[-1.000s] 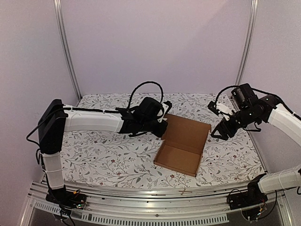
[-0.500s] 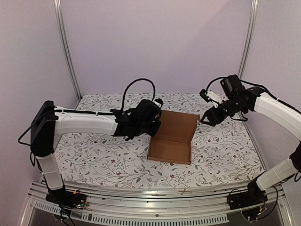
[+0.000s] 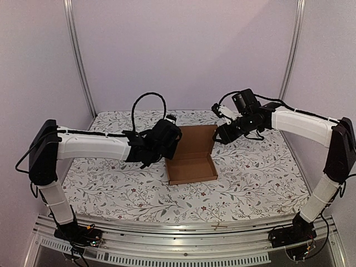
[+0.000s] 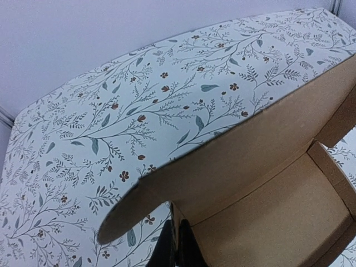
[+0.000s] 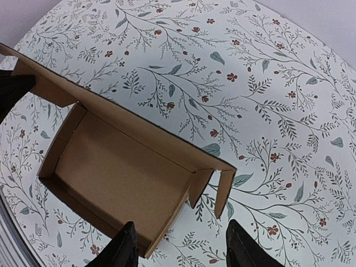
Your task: Fold the paper box
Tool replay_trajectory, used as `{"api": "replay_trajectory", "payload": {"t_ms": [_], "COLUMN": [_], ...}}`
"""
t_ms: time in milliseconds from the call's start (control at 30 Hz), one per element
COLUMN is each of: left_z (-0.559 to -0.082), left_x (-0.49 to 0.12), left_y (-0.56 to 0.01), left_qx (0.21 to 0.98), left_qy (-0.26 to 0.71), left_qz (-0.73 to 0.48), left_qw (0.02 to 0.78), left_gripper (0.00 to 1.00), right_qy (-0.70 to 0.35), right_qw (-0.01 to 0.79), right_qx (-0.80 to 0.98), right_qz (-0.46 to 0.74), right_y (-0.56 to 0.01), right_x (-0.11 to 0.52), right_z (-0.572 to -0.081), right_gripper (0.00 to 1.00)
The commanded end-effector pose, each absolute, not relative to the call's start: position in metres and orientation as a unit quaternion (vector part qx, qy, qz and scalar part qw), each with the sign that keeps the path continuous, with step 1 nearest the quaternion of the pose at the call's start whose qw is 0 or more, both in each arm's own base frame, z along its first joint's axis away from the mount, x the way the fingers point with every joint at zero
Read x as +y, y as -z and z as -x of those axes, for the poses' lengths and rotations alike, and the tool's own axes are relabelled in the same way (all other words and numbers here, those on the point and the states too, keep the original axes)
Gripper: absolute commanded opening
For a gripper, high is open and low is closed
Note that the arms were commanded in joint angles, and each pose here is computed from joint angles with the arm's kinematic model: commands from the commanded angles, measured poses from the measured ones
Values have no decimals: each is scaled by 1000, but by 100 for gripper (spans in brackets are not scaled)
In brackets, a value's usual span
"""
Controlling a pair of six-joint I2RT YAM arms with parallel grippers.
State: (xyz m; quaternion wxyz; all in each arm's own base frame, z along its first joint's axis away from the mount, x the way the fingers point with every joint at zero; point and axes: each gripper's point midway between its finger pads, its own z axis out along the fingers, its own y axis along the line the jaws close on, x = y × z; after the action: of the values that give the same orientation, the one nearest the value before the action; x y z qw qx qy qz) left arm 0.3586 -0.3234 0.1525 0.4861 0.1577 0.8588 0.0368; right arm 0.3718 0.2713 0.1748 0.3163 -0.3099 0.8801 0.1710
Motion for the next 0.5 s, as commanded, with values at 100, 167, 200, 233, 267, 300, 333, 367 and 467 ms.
{"api": "replay_trajectory", "payload": {"t_ms": [100,167,200,233,267,300,333,367,467], "left_z": [-358,-358,-358,-359,-359,-359,-359,-359,-360], "left_x": [-308,-308,-308,-308,-308,-309,-309,-310,-311], "left_y": [-147,-148,-147,-147,-146,-146,-145,-145,-145], "left_qx": [862,862,862,861,862,862,862,862,862], "left_qy": [-55,-56,-57,-57,-58,-58,-58,-57,-57], "left_qz": [-141,-142,-141,-141,-142,-142,-142,-142,-140], "left_qw": [484,484,484,485,483,484,483,483,483], "left_gripper": [0,0,0,0,0,0,0,0,0], "right_qy": [-153,-159,-162,-165,-169,-177,-180,-182,-185], "right_qw": [332,332,334,333,332,330,330,333,329], "right_qx": [887,886,884,883,884,886,887,886,888], "right_qz": [281,283,284,285,284,273,269,266,262], "right_y": [-165,-162,-162,-161,-160,-159,-157,-157,-151], "right_x": [273,276,277,279,281,283,285,286,290], "right_z": [-395,-395,-395,-396,-397,-398,-399,-401,-404], "right_gripper": [49,48,46,43,40,37,34,32,27]}}
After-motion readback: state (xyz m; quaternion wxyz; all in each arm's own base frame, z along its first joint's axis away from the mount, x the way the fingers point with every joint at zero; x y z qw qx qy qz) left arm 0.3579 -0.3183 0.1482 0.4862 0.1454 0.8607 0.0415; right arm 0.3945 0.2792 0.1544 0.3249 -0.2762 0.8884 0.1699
